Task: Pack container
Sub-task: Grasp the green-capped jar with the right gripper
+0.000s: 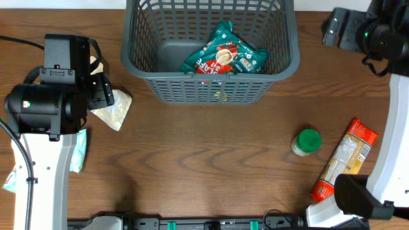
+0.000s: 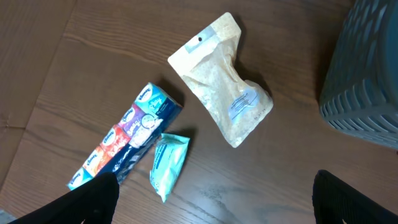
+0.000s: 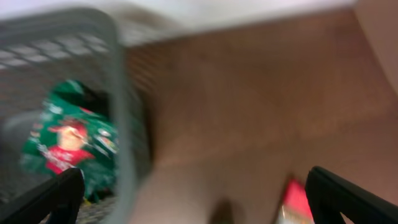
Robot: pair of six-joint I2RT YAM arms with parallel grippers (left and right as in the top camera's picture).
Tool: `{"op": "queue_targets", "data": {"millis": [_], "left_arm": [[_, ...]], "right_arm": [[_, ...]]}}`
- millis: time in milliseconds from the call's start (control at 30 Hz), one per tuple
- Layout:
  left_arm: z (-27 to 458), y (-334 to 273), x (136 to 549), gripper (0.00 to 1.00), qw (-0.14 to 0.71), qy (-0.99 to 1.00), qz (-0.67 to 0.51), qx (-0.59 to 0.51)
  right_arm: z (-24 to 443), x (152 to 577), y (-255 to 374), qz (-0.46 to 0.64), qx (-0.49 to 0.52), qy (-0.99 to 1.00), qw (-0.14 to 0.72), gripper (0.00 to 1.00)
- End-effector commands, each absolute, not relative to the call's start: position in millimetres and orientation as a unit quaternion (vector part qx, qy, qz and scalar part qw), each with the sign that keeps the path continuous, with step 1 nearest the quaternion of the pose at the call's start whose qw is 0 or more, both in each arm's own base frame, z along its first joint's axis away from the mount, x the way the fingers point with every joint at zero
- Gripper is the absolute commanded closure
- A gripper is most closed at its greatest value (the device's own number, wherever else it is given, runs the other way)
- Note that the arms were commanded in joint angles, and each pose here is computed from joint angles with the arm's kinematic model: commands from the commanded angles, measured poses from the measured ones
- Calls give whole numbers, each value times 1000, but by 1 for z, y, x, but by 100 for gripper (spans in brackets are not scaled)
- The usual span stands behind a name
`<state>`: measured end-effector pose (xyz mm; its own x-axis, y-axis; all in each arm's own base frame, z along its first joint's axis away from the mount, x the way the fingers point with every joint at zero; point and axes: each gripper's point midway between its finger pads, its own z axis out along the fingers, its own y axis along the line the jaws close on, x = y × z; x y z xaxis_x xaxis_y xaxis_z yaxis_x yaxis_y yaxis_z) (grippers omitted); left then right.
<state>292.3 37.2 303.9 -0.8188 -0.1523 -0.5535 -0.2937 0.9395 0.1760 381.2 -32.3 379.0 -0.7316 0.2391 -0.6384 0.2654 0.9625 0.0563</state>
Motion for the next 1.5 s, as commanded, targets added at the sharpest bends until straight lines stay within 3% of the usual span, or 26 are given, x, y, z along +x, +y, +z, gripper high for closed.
{"op": "queue_targets", "data": {"millis": [0,300,567,1033,1467], "left_arm": [[302,39,292,14,275,944,127,-129],[318,41,275,14,298,937,123,-135],[335,49,256,14,330,922,115,-167],[334,49,251,14,324,924,116,-166],[332,49,248,14,317,926,117,-165]], "right_arm": [[357,366,-52,-25,212,934,286,1],[334,308,-42,40,238,948,209,1],[261,240,-39,11,252,959,126,1],[90,225,-35,11,316,947,52,1],[49,237,-37,18,315,944,98,1]]}}
